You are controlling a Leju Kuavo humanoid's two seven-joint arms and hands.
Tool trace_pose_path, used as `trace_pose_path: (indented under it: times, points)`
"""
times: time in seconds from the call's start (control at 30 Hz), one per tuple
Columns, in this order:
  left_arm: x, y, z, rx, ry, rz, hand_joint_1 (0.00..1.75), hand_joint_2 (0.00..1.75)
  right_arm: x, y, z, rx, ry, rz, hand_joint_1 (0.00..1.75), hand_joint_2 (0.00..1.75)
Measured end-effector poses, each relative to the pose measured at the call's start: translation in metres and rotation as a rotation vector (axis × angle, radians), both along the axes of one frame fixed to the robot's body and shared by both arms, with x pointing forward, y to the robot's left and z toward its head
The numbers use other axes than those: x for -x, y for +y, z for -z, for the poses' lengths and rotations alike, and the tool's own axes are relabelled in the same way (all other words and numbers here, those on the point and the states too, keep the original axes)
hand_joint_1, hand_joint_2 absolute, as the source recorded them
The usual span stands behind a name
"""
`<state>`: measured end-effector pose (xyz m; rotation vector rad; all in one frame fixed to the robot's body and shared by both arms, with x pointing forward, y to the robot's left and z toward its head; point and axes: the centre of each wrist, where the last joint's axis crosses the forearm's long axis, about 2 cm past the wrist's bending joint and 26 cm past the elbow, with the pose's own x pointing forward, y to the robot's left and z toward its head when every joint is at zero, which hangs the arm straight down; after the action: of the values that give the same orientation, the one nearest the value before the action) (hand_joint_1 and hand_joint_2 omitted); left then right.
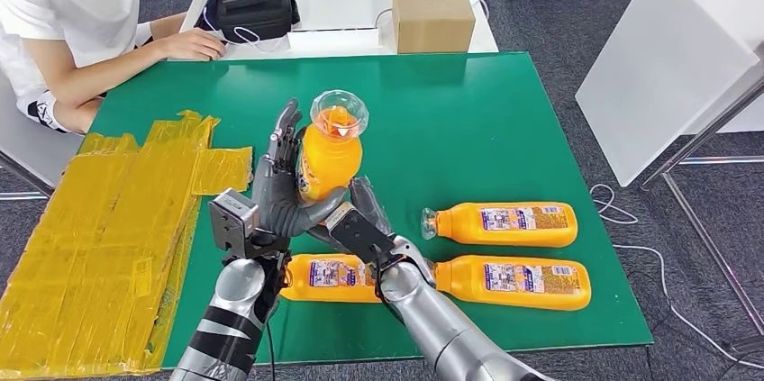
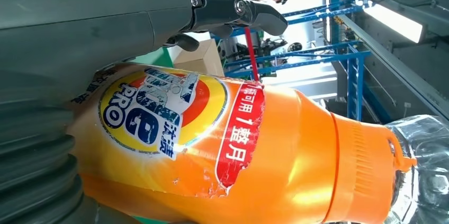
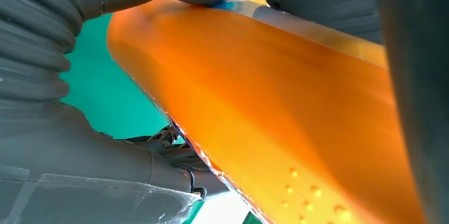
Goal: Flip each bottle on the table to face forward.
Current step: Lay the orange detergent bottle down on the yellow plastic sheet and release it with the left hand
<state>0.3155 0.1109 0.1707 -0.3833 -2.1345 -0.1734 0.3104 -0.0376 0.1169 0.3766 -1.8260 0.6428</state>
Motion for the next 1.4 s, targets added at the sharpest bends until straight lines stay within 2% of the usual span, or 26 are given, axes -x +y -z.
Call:
trace_pose_path:
  times: [0.13, 0.17, 1.1, 1.13, 1.23, 1.27, 1.4]
  points:
    - [0.0, 0.001, 0.002, 0.002, 0.006, -0.002, 1.69, 1.75, 0.0, 0.001, 0.001, 0.014, -0.002, -0.003, 1.75, 1.75]
    - [0.001, 0.001, 0.002, 0.003, 0.007, -0.003, 1.75, 1.75, 0.001, 0.001, 0.001, 0.016, -0.002, -0.003, 1.75, 1.75]
    - [0.0, 0.003, 0.009, -0.009, 0.028, -0.013, 1.75, 1.75, 0.005, 0.0, 0.006, 0.058, -0.024, 0.019, 1.75, 1.75]
    - [0.0, 0.003, 0.009, -0.009, 0.028, -0.013, 1.75, 1.75, 0.004, 0.0, 0.006, 0.06, -0.026, 0.02, 1.62, 1.75]
    - [0.0, 0.004, 0.009, -0.008, 0.028, -0.02, 1.75, 1.75, 0.004, -0.001, 0.006, 0.069, -0.041, 0.028, 0.32, 1.75]
    - [0.0, 0.005, 0.008, -0.007, 0.027, -0.025, 1.75, 1.75, 0.004, -0.001, 0.006, 0.073, -0.052, 0.033, 0.01, 1.75]
    - [-0.004, 0.012, 0.002, -0.022, 0.005, -0.091, 1.75, 1.75, 0.006, -0.002, 0.0, 0.082, -0.137, 0.042, 0.0, 1.75]
